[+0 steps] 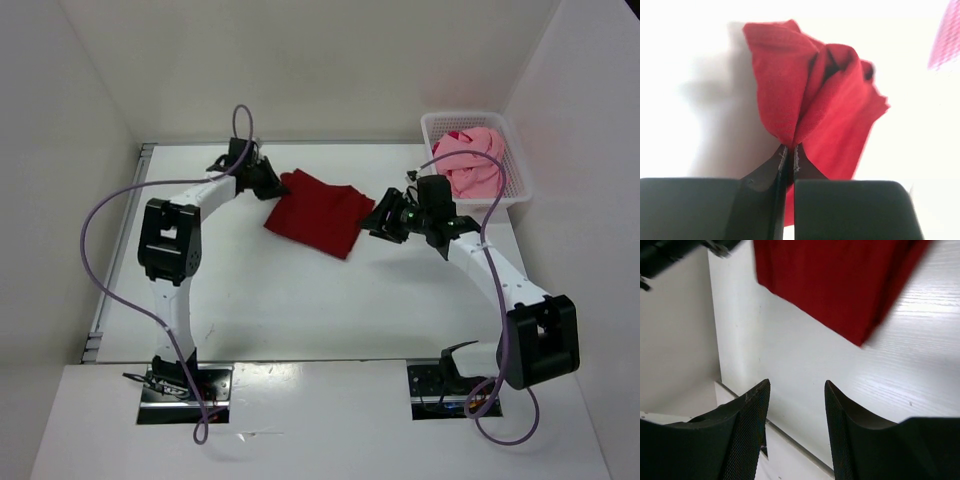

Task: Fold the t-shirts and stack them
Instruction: Put the neatly folded tshirt into the corner of the board with the left arm, then grab crumpled tshirt from bin with the right arm, then move the tshirt to the center of the board, then flatten out the tshirt

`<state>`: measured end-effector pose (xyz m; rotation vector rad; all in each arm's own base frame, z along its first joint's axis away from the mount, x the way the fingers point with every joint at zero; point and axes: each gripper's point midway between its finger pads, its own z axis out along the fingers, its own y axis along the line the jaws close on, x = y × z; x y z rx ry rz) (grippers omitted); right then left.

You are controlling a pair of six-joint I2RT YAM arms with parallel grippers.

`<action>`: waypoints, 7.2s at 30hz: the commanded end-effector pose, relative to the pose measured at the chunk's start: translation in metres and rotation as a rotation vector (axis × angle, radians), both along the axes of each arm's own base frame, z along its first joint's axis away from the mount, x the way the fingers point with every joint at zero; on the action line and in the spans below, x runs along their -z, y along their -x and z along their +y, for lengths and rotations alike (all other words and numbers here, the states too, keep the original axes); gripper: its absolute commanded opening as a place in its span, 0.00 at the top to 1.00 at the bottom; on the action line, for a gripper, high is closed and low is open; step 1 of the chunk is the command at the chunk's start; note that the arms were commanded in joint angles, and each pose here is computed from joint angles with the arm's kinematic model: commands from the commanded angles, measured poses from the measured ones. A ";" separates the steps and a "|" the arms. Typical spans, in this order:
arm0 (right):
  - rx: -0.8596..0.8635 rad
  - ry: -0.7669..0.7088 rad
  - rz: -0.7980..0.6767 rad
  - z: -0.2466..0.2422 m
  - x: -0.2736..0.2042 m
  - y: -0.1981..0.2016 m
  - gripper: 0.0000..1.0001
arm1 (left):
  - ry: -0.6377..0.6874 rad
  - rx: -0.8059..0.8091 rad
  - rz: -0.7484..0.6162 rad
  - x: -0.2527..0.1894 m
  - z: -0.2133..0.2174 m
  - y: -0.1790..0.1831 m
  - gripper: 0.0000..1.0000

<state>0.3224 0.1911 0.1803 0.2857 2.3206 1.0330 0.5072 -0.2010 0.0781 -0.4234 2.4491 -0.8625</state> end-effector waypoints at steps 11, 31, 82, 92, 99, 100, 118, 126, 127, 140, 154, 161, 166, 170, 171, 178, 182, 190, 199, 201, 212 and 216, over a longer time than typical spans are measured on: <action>-0.029 0.006 -0.003 -0.004 0.003 0.009 0.46 | 0.061 -0.655 -0.114 -0.065 0.305 -0.031 0.72; 0.211 0.079 -0.094 -0.032 -0.033 -0.078 0.86 | 0.056 -0.751 -0.042 -0.060 0.286 0.082 0.13; 0.728 0.279 -0.076 -0.278 0.024 -0.302 1.00 | 0.071 0.070 -0.048 -0.069 0.019 0.183 0.27; 0.633 0.086 -0.543 -0.222 -0.235 -0.187 1.00 | 0.102 0.073 -0.156 -0.116 0.019 0.157 0.27; 0.254 -0.107 -0.826 -0.089 -0.373 -0.067 1.00 | 0.127 -0.067 -0.129 -0.122 0.060 0.135 0.25; 0.191 -0.169 -0.855 -0.066 -0.390 -0.050 1.00 | 0.132 -0.075 -0.120 -0.121 0.064 0.135 0.25; -0.227 -0.366 -0.594 0.030 -0.265 -0.036 1.00 | 0.162 -0.326 -0.114 -0.124 0.149 0.131 0.23; 0.195 -0.062 -0.192 -0.077 -0.061 -0.076 0.96 | 0.019 -0.269 -0.016 -0.073 0.139 0.159 0.23; 0.240 -0.046 -0.150 -0.091 -0.050 -0.075 0.96 | 0.010 -0.277 -0.006 -0.068 0.141 0.161 0.23; 0.243 0.274 -0.081 -0.054 -0.009 -0.057 0.64 | -0.170 -0.126 0.233 0.005 0.100 0.222 0.25; -0.463 0.325 -0.019 0.212 0.086 0.052 0.64 | -0.069 -0.217 0.390 0.037 0.115 0.256 0.43; -0.509 0.443 -0.072 0.244 0.102 0.053 0.48 | -0.053 -0.199 0.439 0.044 0.107 0.271 0.40; -0.472 0.519 -0.087 0.244 0.109 0.041 0.47 | -0.060 -0.175 0.472 0.051 0.099 0.279 0.40; -0.473 0.569 -0.063 0.242 0.123 0.038 0.47 | -0.063 -0.163 0.496 0.058 0.095 0.284 0.45; -0.477 0.582 -0.048 0.241 0.130 0.039 0.47 | -0.065 -0.163 0.505 0.060 0.095 0.288 0.49; -0.494 0.618 -0.020 0.238 0.141 0.040 0.60 | -0.043 -0.159 0.519 0.067 0.090 0.293 0.68; -0.475 0.596 -0.057 0.244 0.122 0.039 0.79 | -0.039 -0.159 0.498 0.064 0.089 0.287 0.86; -0.402 0.498 -0.124 0.231 0.048 0.024 0.85 | -0.003 -0.155 0.402 0.035 0.083 0.254 1.00; -0.138 0.271 -0.194 0.122 -0.068 -0.010 0.98 | 0.101 -0.135 0.250 -0.034 0.073 0.210 1.00; -0.040 0.178 -0.269 0.073 -0.121 -0.028 1.00 | 0.149 -0.158 0.150 -0.079 0.078 0.182 1.00; 0.306 0.026 -0.796 -0.057 -0.389 0.008 1.00 | 0.422 -0.180 -0.266 -0.289 0.123 0.129 1.00; 0.339 -0.042 -0.942 -0.073 -0.450 0.056 1.00 | 0.501 -0.143 -0.373 -0.350 0.130 0.136 1.00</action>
